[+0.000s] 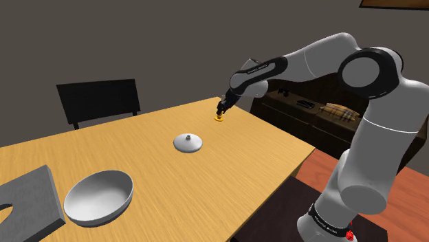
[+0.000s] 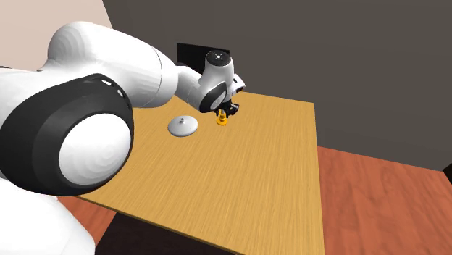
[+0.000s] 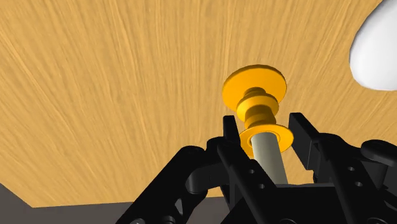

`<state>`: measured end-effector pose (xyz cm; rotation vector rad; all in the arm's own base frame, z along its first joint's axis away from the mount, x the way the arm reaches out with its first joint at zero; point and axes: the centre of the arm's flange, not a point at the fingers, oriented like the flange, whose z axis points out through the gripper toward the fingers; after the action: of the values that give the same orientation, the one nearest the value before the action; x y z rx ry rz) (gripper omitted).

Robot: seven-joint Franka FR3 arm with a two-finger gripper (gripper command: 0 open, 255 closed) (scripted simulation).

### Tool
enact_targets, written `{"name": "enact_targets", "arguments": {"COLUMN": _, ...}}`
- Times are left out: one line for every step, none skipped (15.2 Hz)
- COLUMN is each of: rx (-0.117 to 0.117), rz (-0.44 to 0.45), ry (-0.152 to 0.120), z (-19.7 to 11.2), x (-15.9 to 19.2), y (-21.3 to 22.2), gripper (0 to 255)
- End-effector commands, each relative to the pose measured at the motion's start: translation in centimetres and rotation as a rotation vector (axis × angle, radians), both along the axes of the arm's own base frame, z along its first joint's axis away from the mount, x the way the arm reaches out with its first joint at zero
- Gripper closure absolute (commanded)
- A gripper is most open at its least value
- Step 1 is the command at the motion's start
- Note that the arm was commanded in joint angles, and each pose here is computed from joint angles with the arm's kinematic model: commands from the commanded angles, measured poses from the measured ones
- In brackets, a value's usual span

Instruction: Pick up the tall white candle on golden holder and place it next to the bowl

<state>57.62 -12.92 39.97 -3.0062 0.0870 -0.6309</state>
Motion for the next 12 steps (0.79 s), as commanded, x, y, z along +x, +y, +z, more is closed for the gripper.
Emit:
{"name": "enact_targets", "arguments": {"rx": 0.0, "rz": 0.0, "ry": 0.0, "z": 1.2, "x": 0.0, "y": 0.1, "gripper": 255}}
{"name": "enact_targets", "arguments": {"rx": 0.0, "rz": 0.0, "ry": 0.0, "z": 1.7, "x": 0.0, "y": 0.1, "gripper": 255}}
{"name": "enact_targets", "arguments": {"rx": 0.0, "rz": 0.0, "ry": 0.0, "z": 2.3, "x": 0.0, "y": 0.1, "gripper": 255}}
{"name": "enact_targets", "arguments": {"rx": 0.0, "rz": 0.0, "ry": 0.0, "z": 2.8, "x": 0.0, "y": 0.1, "gripper": 255}}
{"name": "enact_targets", "arguments": {"rx": 0.0, "rz": 0.0, "ry": 0.0, "z": 3.3, "x": 0.0, "y": 0.1, "gripper": 255}}
{"name": "enact_targets", "arguments": {"rx": 0.0, "rz": 0.0, "ry": 0.0, "z": 3.9, "x": 0.0, "y": 0.1, "gripper": 255}}
{"name": "enact_targets", "arguments": {"rx": 0.0, "rz": 0.0, "ry": 0.0, "z": 4.4, "x": 0.0, "y": 0.1, "gripper": 255}}
{"name": "enact_targets", "arguments": {"rx": 0.0, "rz": 0.0, "ry": 0.0, "z": 4.9, "x": 0.0, "y": 0.1, "gripper": 255}}
{"name": "enact_targets", "arguments": {"rx": 0.0, "rz": 0.0, "ry": 0.0, "z": 5.4, "x": 0.0, "y": 0.1, "gripper": 255}}
{"name": "enact_targets", "arguments": {"rx": 0.0, "rz": 0.0, "ry": 0.0, "z": 6.0, "x": 0.0, "y": 0.1, "gripper": 255}}
{"name": "enact_targets", "arguments": {"rx": 0.0, "rz": 0.0, "ry": 0.0, "z": 6.5, "x": 0.0, "y": 0.1, "gripper": 255}}
{"name": "enact_targets", "arguments": {"rx": 0.0, "rz": 0.0, "ry": 0.0, "z": 7.0, "x": 0.0, "y": 0.1, "gripper": 255}}
